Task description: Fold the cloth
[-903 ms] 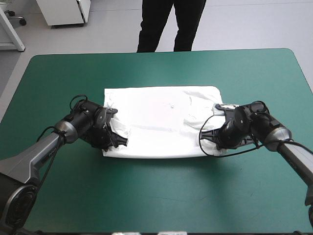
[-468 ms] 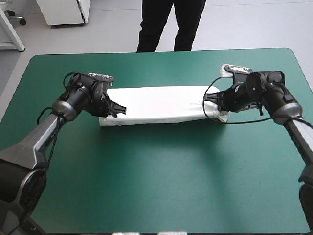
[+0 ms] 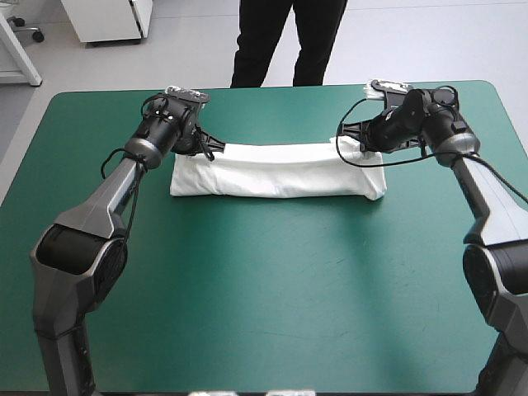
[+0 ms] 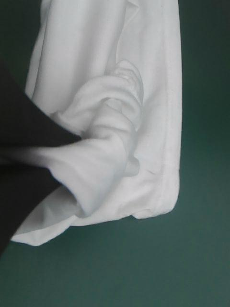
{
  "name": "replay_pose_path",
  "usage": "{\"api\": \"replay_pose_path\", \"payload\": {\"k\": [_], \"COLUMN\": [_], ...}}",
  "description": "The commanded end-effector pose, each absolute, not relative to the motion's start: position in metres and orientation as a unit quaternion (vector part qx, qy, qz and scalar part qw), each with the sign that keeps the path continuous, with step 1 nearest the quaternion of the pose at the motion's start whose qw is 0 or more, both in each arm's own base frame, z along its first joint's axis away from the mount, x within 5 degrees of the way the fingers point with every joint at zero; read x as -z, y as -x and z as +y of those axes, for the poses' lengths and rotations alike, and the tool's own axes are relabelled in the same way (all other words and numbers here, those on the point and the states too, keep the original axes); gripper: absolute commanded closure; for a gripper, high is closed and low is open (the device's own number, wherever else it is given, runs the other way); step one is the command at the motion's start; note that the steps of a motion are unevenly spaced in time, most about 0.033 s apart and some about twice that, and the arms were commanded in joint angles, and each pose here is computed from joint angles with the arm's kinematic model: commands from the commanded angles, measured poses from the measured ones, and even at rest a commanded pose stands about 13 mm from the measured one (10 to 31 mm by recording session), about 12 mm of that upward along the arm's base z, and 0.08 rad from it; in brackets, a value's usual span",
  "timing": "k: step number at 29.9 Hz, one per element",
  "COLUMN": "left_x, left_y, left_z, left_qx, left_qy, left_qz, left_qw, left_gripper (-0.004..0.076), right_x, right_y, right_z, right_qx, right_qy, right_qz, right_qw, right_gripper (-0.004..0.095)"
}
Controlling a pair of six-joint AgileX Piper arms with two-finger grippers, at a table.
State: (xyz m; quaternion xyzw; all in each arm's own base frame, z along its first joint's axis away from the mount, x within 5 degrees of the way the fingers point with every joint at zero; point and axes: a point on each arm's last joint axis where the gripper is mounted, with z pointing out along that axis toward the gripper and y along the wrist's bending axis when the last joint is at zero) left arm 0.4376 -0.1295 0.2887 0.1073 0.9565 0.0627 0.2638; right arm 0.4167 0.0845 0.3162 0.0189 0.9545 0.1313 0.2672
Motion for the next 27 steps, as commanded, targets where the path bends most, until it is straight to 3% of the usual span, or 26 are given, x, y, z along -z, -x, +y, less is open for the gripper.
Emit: {"api": "replay_pose_path", "payload": {"k": [1, 12, 14, 19, 21, 24, 27], "left_x": [-0.314, -0.281, -0.277, -0.280, -0.285, -0.298, -0.312], "left_y": [-0.446, -0.472, -0.473, -0.472, -0.471, -0.468, -0.465], "left_z": [-0.123, -0.110, -0.112, -0.119, -0.120, -0.117, -0.115], "left_qx": [-0.058, -0.035, -0.032, 0.007, 0.005, -0.005, -0.011], "left_qy": [-0.092, -0.061, -0.067, -0.086, -0.086, -0.084, -0.080], "left_qz": [0.941, 0.941, 0.944, 0.942, 0.944, 0.948, 0.950], "left_qw": [0.320, 0.330, 0.322, 0.324, 0.319, 0.306, 0.301], "left_gripper": [0.0733, 0.0720, 0.0640, 0.0272, 0.0184, 0.0162, 0.0217], "right_x": [-0.340, -0.304, -0.302, -0.301, -0.301, -0.308, -0.320], "right_y": [-0.429, -0.457, -0.457, -0.454, -0.453, -0.449, -0.442], "right_z": [0.081, 0.081, 0.082, 0.084, 0.085, 0.085, 0.083], "right_qx": [-0.135, -0.129, -0.126, -0.137, -0.142, -0.142, -0.138], "right_qy": [-0.016, -0.016, 0.003, 0.015, 0.014, 0.016, 0.021], "right_qz": [0.935, 0.942, 0.944, 0.947, 0.948, 0.948, 0.948], "right_qw": [0.328, 0.308, 0.306, 0.289, 0.283, 0.284, 0.286], "right_gripper": [0.0925, 0.0909, 0.0825, 0.0423, 0.0370, 0.0372, 0.0371]}}
